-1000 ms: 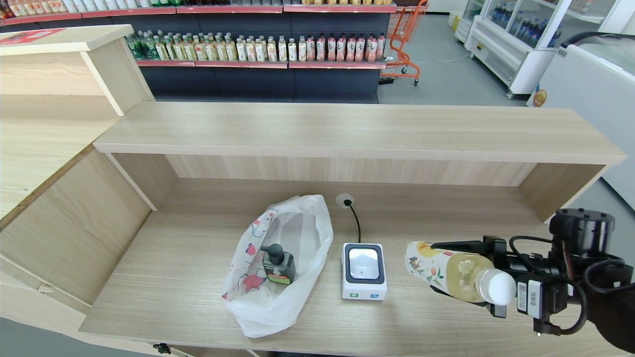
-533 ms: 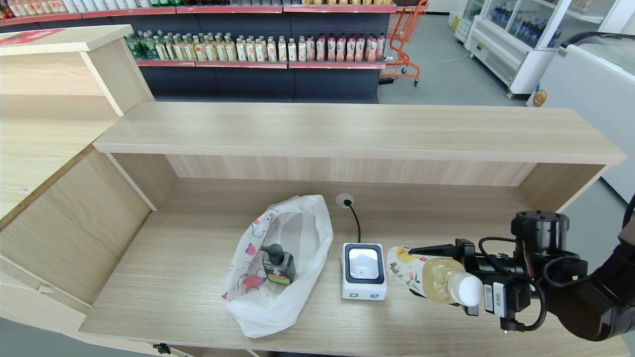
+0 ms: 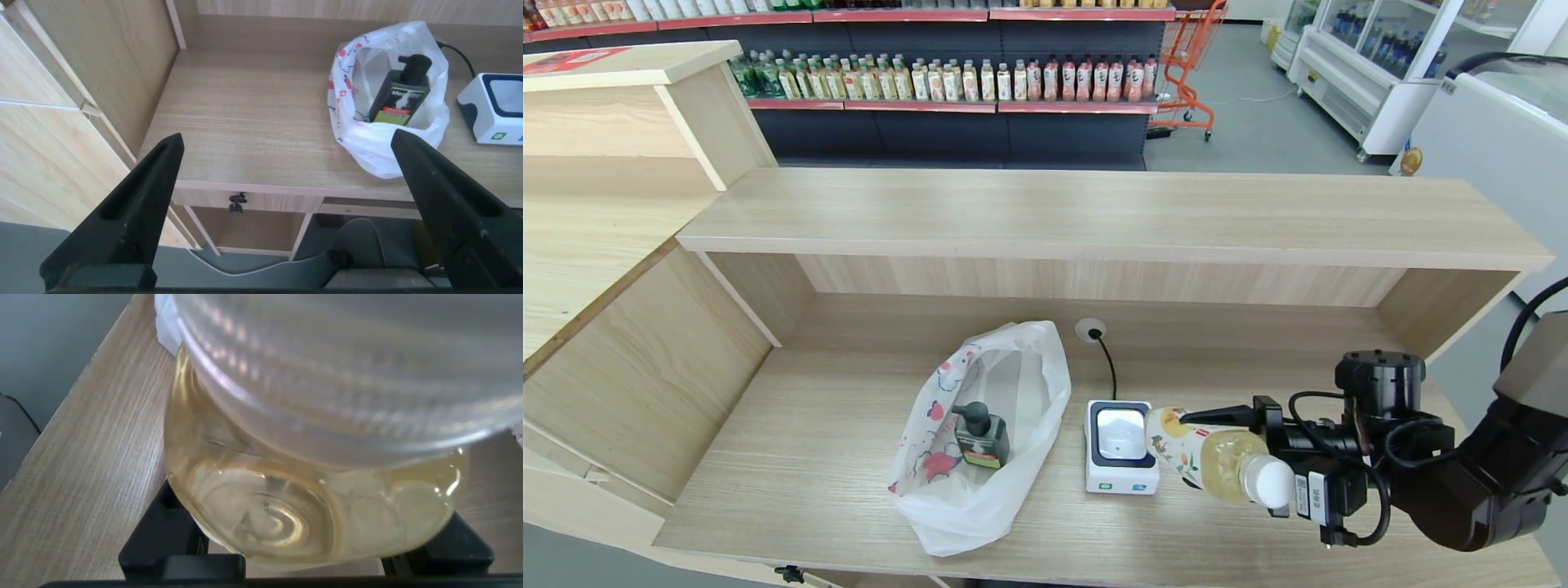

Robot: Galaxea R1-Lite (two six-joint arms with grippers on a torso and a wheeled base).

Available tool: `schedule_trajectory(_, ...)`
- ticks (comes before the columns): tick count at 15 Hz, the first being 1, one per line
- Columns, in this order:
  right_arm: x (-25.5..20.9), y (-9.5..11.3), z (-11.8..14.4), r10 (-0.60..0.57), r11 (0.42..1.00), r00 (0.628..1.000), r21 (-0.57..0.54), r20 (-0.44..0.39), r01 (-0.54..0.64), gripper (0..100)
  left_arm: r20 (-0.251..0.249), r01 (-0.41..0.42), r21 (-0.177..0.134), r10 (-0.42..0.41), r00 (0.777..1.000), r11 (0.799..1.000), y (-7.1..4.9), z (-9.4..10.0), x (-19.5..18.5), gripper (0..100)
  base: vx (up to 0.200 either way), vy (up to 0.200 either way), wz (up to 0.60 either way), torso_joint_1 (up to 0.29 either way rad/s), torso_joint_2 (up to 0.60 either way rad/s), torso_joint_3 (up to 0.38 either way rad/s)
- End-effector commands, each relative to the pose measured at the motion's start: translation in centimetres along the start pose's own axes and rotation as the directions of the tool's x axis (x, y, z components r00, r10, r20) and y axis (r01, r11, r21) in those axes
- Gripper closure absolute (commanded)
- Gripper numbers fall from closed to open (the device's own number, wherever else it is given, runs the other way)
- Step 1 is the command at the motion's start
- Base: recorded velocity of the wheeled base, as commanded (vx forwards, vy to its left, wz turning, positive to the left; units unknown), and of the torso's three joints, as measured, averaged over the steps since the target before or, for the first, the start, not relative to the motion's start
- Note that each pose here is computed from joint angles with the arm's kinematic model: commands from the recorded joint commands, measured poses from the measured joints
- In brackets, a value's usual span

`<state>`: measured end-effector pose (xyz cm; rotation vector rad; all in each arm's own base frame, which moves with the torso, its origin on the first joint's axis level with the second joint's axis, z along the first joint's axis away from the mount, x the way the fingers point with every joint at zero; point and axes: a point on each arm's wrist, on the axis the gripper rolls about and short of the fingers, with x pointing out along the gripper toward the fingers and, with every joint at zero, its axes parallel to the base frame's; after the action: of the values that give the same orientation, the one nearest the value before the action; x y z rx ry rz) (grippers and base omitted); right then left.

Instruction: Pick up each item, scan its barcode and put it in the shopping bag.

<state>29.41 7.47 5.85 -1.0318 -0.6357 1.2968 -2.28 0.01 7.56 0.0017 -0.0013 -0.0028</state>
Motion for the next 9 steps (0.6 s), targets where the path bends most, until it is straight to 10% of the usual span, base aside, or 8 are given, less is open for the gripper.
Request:
schedule_trajectory(1,0.3,0.3,-0.7,0.005,1.000,1.000,0.009,-0.002,-0.005,100,-0.001,-0.001,0.000,0.001,1.000,1.000,0.0,0.0,0.0,0,0.000,0.000,0.00,0.000,0.00,0.000)
schedule_trajectory(9,1.6,0.4,-2.8,0.007,1.000,1.000,-0.013,0.007,-0.007,100,-0.001,-0.001,0.000,0.001,1.000,1.000,0.0,0.0,0.0,0,0.000,0.000,0.00,0.000,0.00,0.000)
